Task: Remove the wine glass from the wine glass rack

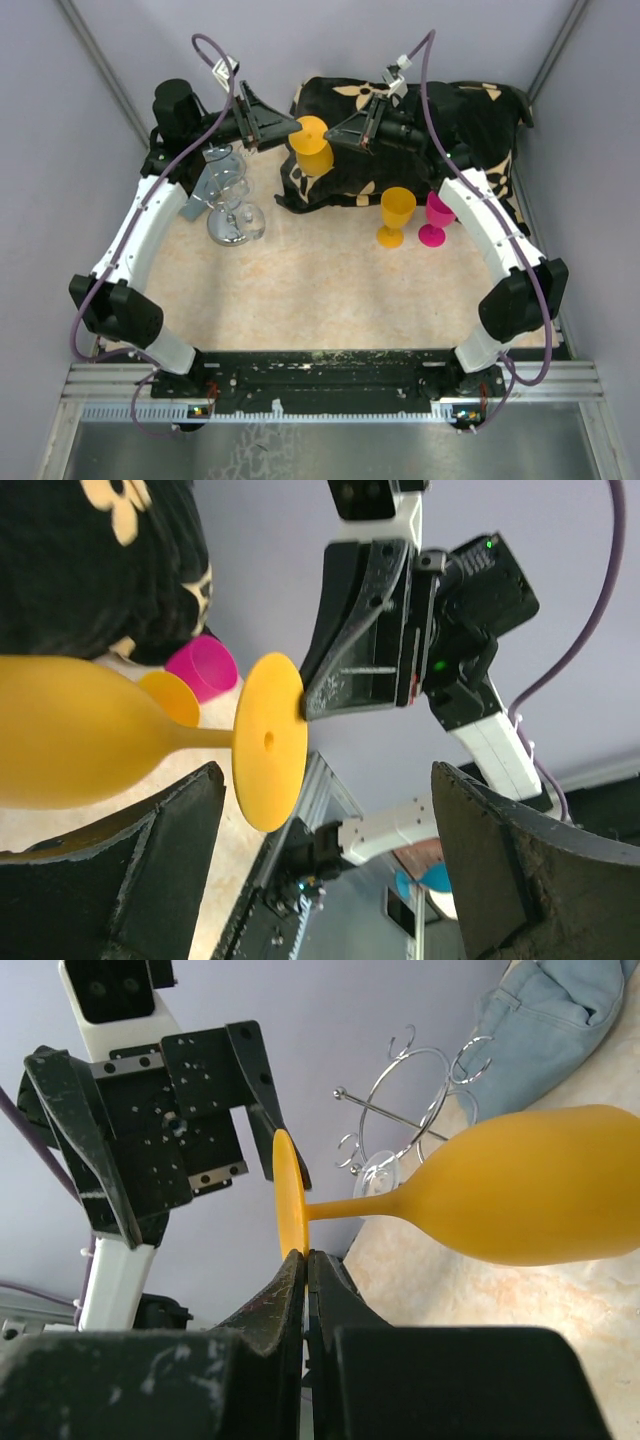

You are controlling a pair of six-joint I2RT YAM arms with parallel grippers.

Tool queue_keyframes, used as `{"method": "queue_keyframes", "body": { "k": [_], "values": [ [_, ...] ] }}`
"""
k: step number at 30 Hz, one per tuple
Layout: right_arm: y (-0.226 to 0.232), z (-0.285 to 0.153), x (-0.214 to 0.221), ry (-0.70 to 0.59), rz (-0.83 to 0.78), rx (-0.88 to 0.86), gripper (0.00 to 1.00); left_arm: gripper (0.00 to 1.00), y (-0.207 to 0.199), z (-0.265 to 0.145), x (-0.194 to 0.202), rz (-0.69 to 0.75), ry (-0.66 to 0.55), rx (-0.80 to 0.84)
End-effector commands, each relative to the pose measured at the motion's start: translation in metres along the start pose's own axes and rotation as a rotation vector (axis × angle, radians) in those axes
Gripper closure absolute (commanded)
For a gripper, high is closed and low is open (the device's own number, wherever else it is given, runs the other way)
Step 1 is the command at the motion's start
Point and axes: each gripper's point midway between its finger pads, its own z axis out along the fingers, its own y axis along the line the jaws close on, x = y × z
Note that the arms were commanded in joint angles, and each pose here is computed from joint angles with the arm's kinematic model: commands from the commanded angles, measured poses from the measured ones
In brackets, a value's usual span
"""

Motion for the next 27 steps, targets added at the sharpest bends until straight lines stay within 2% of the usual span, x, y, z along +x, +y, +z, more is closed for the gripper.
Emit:
{"method": "queue_keyframes", "body": {
  "k": [1, 4, 11, 14, 20, 27],
  "values": [
    [0.046, -0.018, -0.01, -0.069, -0.124, -0.073, 1.0, 0.12, -0.013, 0.003, 0.011, 0.017, 0.041, 0.066],
    [0.048, -0.02, -0.011, -0.073, -0.13, -0.071, 1.0, 0.15, -0.014, 0.001, 0.014, 0.012, 0.048, 0.069],
    [0.05, -0.019, -0.012, -0.071, -0.132, -0.079, 1.0, 0.28, -0.018, -0.003, 0.019, 0.021, 0.052, 0.079],
    [0.051, -0.019, -0.012, -0.069, -0.135, -0.081, 1.0, 0.38, -0.02, -0.003, 0.019, 0.019, 0.053, 0.087],
    [0.047, -0.02, -0.007, -0.066, -0.129, -0.082, 1.0, 0.67, -0.025, -0.003, 0.018, 0.02, 0.055, 0.112],
    [0.047, -0.022, -0.003, -0.063, -0.124, -0.095, 1.0, 0.69, -0.031, -0.002, 0.021, 0.018, 0.073, 0.147]
  ]
}}
